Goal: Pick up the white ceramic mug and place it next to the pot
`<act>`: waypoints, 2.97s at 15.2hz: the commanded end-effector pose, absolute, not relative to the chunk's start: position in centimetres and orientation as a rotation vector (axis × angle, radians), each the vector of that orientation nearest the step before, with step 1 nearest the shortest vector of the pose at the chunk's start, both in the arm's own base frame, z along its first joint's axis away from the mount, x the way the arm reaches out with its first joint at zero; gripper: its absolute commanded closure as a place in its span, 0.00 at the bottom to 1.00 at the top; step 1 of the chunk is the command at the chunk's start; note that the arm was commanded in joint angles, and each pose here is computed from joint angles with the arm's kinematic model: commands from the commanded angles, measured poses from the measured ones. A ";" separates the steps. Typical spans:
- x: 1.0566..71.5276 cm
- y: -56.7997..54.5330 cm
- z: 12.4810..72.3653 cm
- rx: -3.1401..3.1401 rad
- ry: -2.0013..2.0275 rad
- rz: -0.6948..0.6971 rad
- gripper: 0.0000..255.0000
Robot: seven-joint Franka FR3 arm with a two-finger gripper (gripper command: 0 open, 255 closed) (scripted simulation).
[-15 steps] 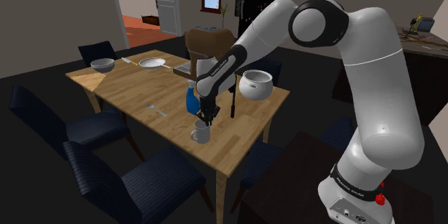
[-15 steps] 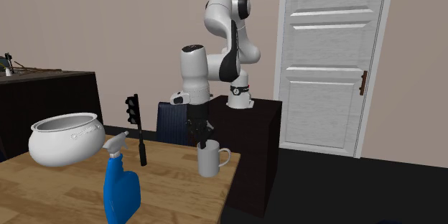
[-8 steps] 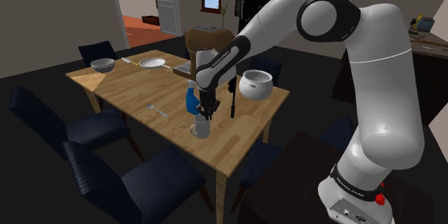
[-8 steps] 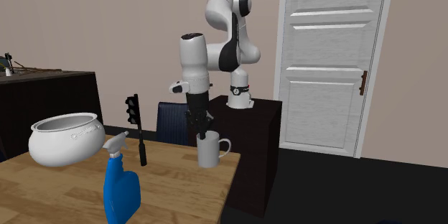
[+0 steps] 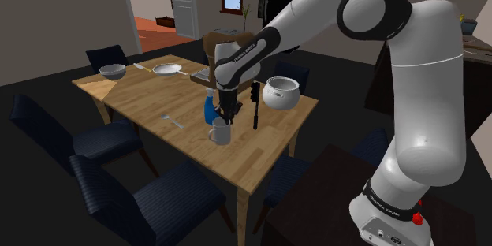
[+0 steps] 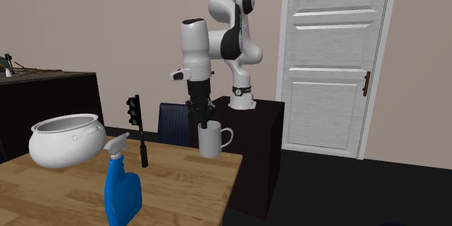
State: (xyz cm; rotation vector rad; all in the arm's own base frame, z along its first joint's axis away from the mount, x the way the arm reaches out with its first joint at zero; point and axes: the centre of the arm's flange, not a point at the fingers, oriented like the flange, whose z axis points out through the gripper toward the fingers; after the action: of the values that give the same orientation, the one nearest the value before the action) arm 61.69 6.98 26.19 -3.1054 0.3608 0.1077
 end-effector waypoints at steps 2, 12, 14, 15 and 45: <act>61.7 7.0 27.8 -3.105 0.361 0.108 1.00; 61.7 7.0 33.0 -3.105 0.361 0.108 1.00; 61.7 7.0 34.1 -3.105 0.361 0.108 1.00; 61.7 7.0 34.6 -3.105 0.361 0.108 1.00; 59.7 -22.0 38.4 -3.105 0.361 0.108 1.00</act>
State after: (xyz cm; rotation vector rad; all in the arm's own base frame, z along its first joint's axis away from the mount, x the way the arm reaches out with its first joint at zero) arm 59.74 -20.62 38.31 -3.1052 0.3630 0.1083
